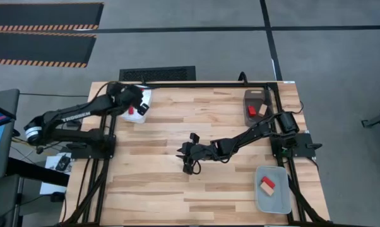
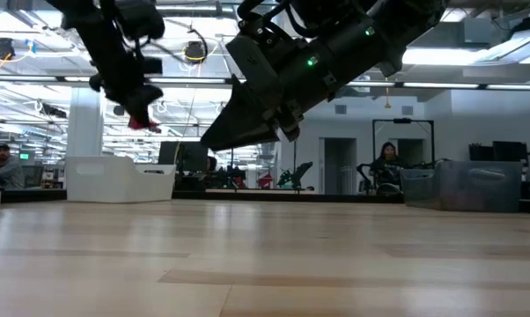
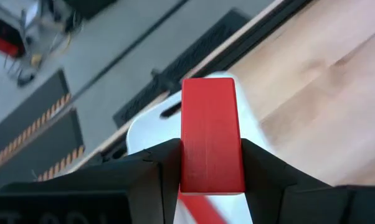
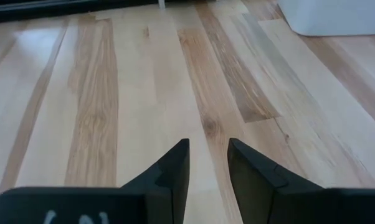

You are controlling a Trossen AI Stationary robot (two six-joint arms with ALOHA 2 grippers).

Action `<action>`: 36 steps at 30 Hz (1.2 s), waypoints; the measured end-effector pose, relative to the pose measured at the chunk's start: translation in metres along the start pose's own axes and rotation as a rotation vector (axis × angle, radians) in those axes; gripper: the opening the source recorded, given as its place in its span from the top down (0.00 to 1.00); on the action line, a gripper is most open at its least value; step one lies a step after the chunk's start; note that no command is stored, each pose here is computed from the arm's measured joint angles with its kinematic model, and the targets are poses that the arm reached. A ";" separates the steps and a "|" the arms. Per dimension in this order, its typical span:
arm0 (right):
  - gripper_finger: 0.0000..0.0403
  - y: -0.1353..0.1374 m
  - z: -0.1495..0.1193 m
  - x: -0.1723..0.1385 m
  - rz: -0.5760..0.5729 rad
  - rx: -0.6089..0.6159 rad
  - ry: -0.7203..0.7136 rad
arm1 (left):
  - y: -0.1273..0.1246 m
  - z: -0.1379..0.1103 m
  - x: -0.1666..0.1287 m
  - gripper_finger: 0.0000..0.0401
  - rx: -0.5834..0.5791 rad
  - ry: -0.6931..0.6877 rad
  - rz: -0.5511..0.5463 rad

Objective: Sort & place blocks by color
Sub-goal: Put the red block into the white bin, then return to Home Position

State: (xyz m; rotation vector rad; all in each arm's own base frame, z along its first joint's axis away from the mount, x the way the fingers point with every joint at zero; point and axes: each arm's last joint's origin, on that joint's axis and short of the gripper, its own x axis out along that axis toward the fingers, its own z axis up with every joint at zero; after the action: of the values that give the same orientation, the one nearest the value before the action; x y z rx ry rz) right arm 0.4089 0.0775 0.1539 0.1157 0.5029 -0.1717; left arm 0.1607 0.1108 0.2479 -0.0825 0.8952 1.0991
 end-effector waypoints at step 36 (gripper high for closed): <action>0.67 0.017 -0.004 -0.006 0.035 0.002 -0.013 | 0.016 -0.009 0.112 0.42 -0.026 0.312 -0.079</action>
State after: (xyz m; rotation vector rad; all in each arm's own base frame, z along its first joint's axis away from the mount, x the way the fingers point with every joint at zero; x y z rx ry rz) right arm 0.4049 0.0955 0.1542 0.1251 0.4873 -0.1384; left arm 0.1598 0.1972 0.1738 -0.3149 1.1465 1.0398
